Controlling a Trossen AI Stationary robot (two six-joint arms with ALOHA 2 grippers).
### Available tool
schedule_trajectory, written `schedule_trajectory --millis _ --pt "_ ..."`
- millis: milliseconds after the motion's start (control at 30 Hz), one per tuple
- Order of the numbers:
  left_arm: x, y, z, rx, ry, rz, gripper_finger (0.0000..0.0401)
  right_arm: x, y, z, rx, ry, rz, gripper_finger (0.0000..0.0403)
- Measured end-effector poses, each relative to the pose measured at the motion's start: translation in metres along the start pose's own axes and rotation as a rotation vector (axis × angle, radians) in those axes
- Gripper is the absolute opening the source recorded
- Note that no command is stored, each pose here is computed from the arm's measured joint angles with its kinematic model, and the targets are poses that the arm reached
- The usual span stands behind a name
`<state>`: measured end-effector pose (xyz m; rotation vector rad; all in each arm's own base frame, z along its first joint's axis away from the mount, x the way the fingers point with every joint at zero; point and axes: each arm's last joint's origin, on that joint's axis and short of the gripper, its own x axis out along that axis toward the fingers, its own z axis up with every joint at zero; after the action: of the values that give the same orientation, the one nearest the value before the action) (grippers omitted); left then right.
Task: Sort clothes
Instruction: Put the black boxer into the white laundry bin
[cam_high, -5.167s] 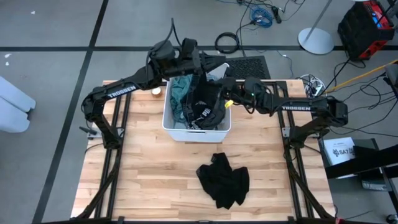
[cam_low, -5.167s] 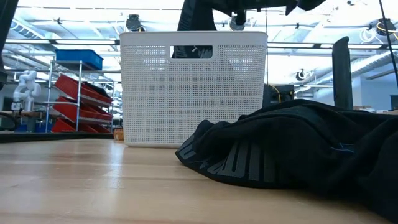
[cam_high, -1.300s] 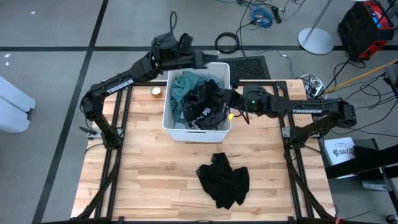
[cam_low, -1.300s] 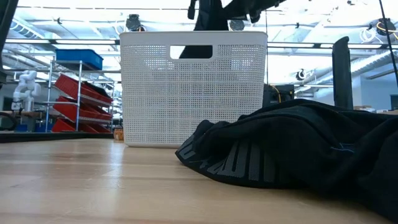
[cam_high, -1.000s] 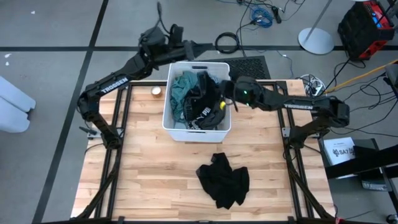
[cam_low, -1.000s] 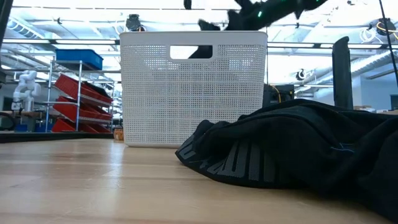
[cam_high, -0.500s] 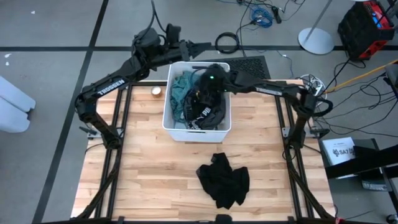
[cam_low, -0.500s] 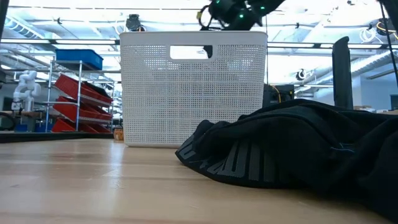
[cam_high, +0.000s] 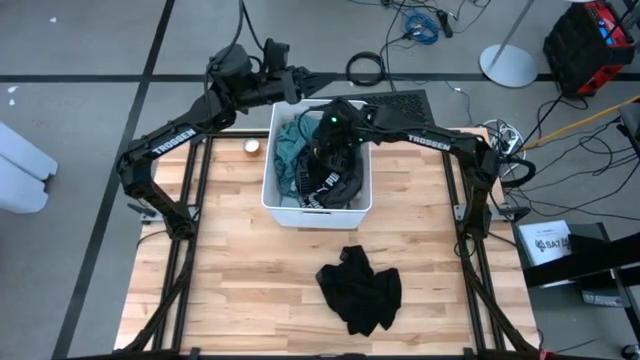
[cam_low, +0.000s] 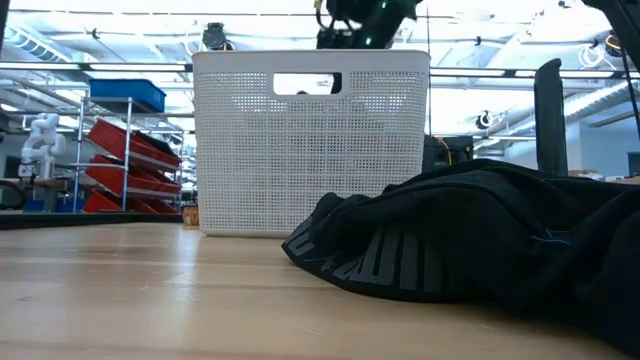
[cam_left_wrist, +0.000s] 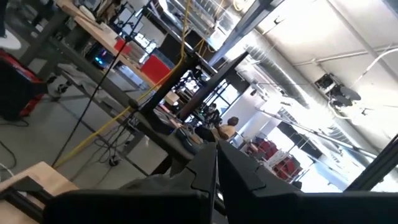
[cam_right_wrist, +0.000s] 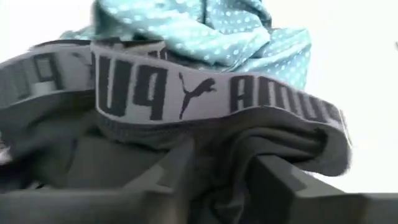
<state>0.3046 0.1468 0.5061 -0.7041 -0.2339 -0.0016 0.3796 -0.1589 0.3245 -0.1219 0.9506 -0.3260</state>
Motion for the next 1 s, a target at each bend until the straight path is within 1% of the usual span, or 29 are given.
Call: schedule_trajectory --millis 133,200,300,367,433,533,567,667,767,800,867,1000 --pt "-0.005 -0.005 0.003 0.061 -0.008 -0.007 0.0025 -0.024 0.003 0.002 -0.043 0.086 0.035 0.0187" --pt "-0.008 -0.01 0.005 0.086 -0.017 -0.015 0.0025 -0.039 0.0 0.004 -0.042 0.099 0.051 0.0215" --pt "-0.017 -0.02 0.009 0.107 -0.03 -0.021 0.0025 -0.062 0.0 0.002 -0.03 0.095 0.133 0.0248" --pt "-0.027 -0.027 0.013 0.14 -0.038 0.0 0.0025 -0.074 0.001 0.0 -0.028 0.092 0.181 0.0263" --pt "-0.04 -0.036 0.016 0.177 -0.037 0.035 0.0025 -0.087 0.001 -0.003 -0.026 0.079 0.194 0.0272" --pt "-0.064 -0.049 0.016 0.221 -0.008 0.136 0.0025 -0.112 0.0 -0.006 0.006 0.035 0.194 0.0276" --pt "-0.073 -0.053 0.014 0.227 0.014 0.173 0.0025 -0.121 -0.001 -0.008 0.021 0.017 0.209 0.0276" --pt "-0.092 -0.063 0.002 0.224 0.119 0.273 0.0025 -0.147 0.001 -0.013 0.061 -0.03 0.288 0.0273" --pt "-0.105 -0.071 -0.019 0.202 0.255 0.367 0.0025 -0.173 0.007 -0.023 0.08 -0.06 0.402 0.0271" --pt "-0.107 -0.074 -0.028 0.197 0.295 0.383 0.0025 -0.181 0.01 -0.027 0.084 -0.068 0.432 0.0271" --pt "-0.106 -0.078 -0.047 0.195 0.373 0.39 0.0025 -0.193 0.018 -0.036 0.092 -0.078 0.47 0.0271" --pt "-0.098 -0.088 -0.091 0.164 0.517 0.329 0.0025 -0.207 0.037 -0.062 0.122 -0.083 0.507 0.0271"
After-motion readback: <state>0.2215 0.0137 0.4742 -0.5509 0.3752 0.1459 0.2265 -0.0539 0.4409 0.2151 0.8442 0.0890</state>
